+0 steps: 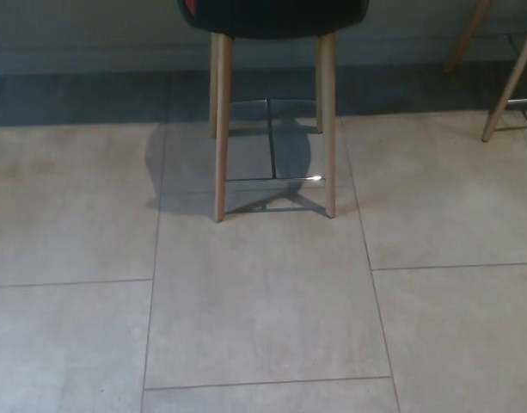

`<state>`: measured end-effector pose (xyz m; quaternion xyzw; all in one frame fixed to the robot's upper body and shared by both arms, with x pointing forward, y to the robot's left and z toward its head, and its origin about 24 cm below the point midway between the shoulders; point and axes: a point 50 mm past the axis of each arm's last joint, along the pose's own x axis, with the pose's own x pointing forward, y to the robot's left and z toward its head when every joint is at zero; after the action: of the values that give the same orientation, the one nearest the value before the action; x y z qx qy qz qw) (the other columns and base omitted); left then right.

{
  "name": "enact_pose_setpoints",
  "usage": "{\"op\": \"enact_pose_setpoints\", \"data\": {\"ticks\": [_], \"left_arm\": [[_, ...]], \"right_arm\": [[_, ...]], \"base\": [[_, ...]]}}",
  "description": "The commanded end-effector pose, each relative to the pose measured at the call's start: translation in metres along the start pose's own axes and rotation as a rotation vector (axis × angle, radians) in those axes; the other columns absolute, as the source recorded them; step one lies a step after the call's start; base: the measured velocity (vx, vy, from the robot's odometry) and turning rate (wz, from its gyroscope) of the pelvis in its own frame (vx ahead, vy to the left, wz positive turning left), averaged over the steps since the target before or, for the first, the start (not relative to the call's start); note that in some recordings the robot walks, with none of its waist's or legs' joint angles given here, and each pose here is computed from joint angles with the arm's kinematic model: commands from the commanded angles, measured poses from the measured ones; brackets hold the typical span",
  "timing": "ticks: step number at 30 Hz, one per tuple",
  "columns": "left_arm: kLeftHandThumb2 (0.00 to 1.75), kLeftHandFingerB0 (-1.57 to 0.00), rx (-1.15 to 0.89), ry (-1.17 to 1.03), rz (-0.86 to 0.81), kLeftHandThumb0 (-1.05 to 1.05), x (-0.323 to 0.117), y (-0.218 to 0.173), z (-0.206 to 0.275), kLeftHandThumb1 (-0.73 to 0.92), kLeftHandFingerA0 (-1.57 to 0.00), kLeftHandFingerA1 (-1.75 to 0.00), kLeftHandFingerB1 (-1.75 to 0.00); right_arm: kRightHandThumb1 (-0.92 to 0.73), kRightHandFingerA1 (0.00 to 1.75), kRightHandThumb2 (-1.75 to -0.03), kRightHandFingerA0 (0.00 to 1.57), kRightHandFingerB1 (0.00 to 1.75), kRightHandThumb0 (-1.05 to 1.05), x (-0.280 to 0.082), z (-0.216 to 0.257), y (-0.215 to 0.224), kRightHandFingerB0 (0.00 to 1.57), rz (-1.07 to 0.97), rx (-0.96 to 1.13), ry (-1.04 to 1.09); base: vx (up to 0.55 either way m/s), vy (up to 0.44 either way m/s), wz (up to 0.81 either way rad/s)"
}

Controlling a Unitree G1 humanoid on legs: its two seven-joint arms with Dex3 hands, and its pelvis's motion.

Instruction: The robot walks towards a chair to grab it and pulls it towards itself

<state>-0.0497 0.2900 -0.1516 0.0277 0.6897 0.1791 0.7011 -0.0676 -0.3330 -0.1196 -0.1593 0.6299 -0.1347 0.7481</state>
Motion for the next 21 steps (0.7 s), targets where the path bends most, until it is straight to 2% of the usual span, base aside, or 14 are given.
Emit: {"op": "enact_pose_setpoints", "data": {"ticks": [1, 2, 3, 4, 5, 9, 10, 11, 12, 13, 17, 18, 21], "left_arm": [[0.69, -0.08, 0.024, -0.053, 0.015, -0.70, 0.000, 0.008, 0.012, 0.38, -0.17, -0.75, -0.59], [0.69, -0.08, 0.024, -0.053, 0.015, -0.70, 0.000, 0.008, 0.012, 0.38, -0.17, -0.75, -0.59], [0.82, -0.03, -0.005, -0.062, 0.013, -0.62, 0.000, 0.009, 0.017, 0.36, -0.07, -0.65, -0.55], [0.56, -0.01, -0.015, -0.064, 0.008, -0.70, 0.000, 0.010, 0.018, 0.49, -0.09, -0.80, -0.54], [0.55, 0.00, -0.010, -0.080, -0.001, -0.75, 0.000, 0.013, 0.022, 0.52, -0.04, -0.76, -0.49], [0.55, 0.00, 0.001, -0.102, -0.013, -0.75, -0.001, 0.017, 0.027, 0.52, -0.04, -0.76, -0.49], [0.83, -0.02, -0.020, -0.145, -0.012, -0.65, -0.002, 0.019, 0.038, 0.38, -0.08, -0.68, -0.45], [0.83, -0.02, -0.046, -0.199, -0.009, -0.65, -0.003, 0.022, 0.051, 0.38, -0.08, -0.68, -0.45], [0.54, 0.00, -0.048, -0.226, -0.009, -0.70, -0.003, 0.023, 0.059, 0.52, -0.12, -0.88, -0.57], [0.81, -0.04, -0.033, -0.256, -0.005, -0.73, -0.004, 0.024, 0.070, 0.43, -0.16, -0.76, -0.59], [0.81, -0.04, -0.027, -0.267, -0.004, -0.73, -0.005, 0.025, 0.074, 0.43, -0.16, -0.76, -0.59], [0.82, -0.04, -0.038, -0.292, -0.011, -0.76, -0.006, 0.026, 0.080, 0.44, -0.16, -0.77, -0.60], [0.80, -0.04, -0.049, -0.304, -0.008, -0.74, -0.006, 0.025, 0.085, 0.43, -0.20, -0.78, -0.62]], "right_arm": [[-0.52, 0.00, -0.83, 0.00, 0.10, -0.83, -0.001, 0.008, -0.011, 0.00, 0.014, 0.000, -0.069], [-0.52, 0.00, -0.83, 0.00, 0.10, -0.83, -0.001, 0.008, -0.011, 0.00, 0.014, 0.000, -0.069], [-0.56, 0.00, -0.89, 0.00, 0.11, -0.90, 0.000, 0.011, -0.013, 0.00, 0.047, 0.008, -0.085], [-0.57, 0.00, -0.90, 0.00, 0.12, -0.91, 0.000, 0.014, -0.015, 0.00, 0.058, 0.006, -0.095], [-0.59, 0.00, -0.92, 0.00, 0.12, -0.92, 0.001, 0.020, -0.019, 0.00, 0.057, -0.006, -0.113], [-0.59, 0.00, -0.92, 0.00, 0.12, -0.92, 0.002, 0.028, -0.025, 0.00, 0.054, -0.023, -0.135], [-0.62, 0.00, -0.93, 0.00, 0.07, -0.93, 0.002, 0.036, -0.032, 0.00, 0.032, -0.031, -0.167], [-0.62, 0.00, -0.93, 0.00, 0.07, -0.93, 0.002, 0.047, -0.041, 0.00, 0.005, -0.042, -0.208], [-0.62, 0.00, -0.91, 0.00, 0.08, -0.93, 0.002, 0.052, -0.044, 0.00, -0.010, -0.045, -0.223], [-0.62, 0.00, -0.91, 0.00, 0.04, -0.94, 0.003, 0.057, -0.047, 0.00, -0.026, -0.047, -0.235], [-0.62, 0.00, -0.91, 0.00, 0.04, -0.94, 0.004, 0.058, -0.048, 0.00, -0.032, -0.048, -0.239], [-0.64, 0.06, -0.92, 0.00, 0.09, -0.87, 0.004, 0.062, -0.049, 0.00, -0.046, -0.030, -0.258], [-0.67, 0.07, -0.97, 0.00, 0.09, -0.90, 0.005, 0.067, -0.050, 0.00, -0.061, -0.033, -0.268]], "base": [[0.00, 0.000, 0.00], [0.00, 0.000, 0.00], [0.00, 0.000, 0.00], [0.00, 0.000, 0.00], [0.00, 0.000, 0.00], [0.00, 0.000, 0.00], [0.00, 0.000, 0.00], [0.00, 0.000, 0.00], [0.00, 0.000, 0.00], [0.00, 0.000, 0.00], [0.00, 0.000, 0.00], [0.00, 0.000, 0.00], [0.00, 0.000, 0.00]]}}
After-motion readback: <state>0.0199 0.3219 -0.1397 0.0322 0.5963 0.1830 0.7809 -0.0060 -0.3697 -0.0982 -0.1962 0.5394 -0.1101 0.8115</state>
